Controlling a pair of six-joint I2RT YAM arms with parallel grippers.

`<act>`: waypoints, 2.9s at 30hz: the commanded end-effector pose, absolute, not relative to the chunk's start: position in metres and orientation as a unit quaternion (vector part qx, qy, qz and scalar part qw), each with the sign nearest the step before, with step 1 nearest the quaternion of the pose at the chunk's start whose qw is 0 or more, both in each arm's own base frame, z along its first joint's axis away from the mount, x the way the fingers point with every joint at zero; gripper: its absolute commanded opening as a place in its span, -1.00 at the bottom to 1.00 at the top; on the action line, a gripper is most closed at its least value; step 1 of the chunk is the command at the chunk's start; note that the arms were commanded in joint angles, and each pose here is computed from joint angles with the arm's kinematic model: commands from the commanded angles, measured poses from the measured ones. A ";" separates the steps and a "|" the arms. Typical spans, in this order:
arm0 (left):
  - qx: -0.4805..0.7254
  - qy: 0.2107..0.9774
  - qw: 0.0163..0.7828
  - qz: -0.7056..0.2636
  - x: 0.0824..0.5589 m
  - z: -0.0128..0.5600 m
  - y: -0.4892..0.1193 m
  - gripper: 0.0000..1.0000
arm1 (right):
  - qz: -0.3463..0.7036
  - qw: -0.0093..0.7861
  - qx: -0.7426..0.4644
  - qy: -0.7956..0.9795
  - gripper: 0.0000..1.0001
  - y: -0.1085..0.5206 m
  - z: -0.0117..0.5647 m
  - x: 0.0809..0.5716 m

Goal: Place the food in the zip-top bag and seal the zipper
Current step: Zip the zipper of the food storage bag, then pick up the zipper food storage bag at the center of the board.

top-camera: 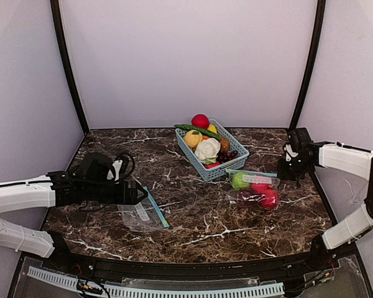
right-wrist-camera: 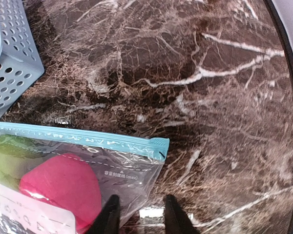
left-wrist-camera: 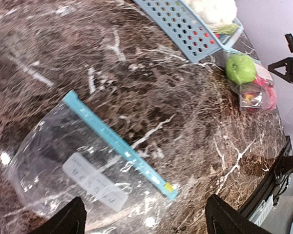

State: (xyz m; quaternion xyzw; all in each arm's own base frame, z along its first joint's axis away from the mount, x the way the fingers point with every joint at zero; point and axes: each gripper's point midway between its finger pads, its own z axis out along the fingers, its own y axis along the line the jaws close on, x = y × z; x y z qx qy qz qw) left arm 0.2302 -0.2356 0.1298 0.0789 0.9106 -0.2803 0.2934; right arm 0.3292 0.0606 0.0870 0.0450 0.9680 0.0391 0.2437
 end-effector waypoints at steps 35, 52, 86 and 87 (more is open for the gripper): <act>-0.123 0.916 0.204 -0.323 0.209 0.035 -0.181 0.16 | 0.330 0.358 -0.022 0.874 0.44 0.137 0.228 0.285; 0.037 0.839 0.323 -0.436 0.228 0.134 -0.224 -0.99 | 0.410 0.368 -0.085 0.830 0.50 0.178 0.251 0.260; 0.200 0.662 0.374 -0.618 0.205 0.295 -0.275 -0.99 | 0.564 0.268 -0.333 0.707 -0.05 0.380 0.233 0.140; 0.199 0.664 0.374 -0.616 0.206 0.293 -0.275 -0.99 | 0.562 0.266 -0.335 0.708 -0.07 0.383 0.230 0.139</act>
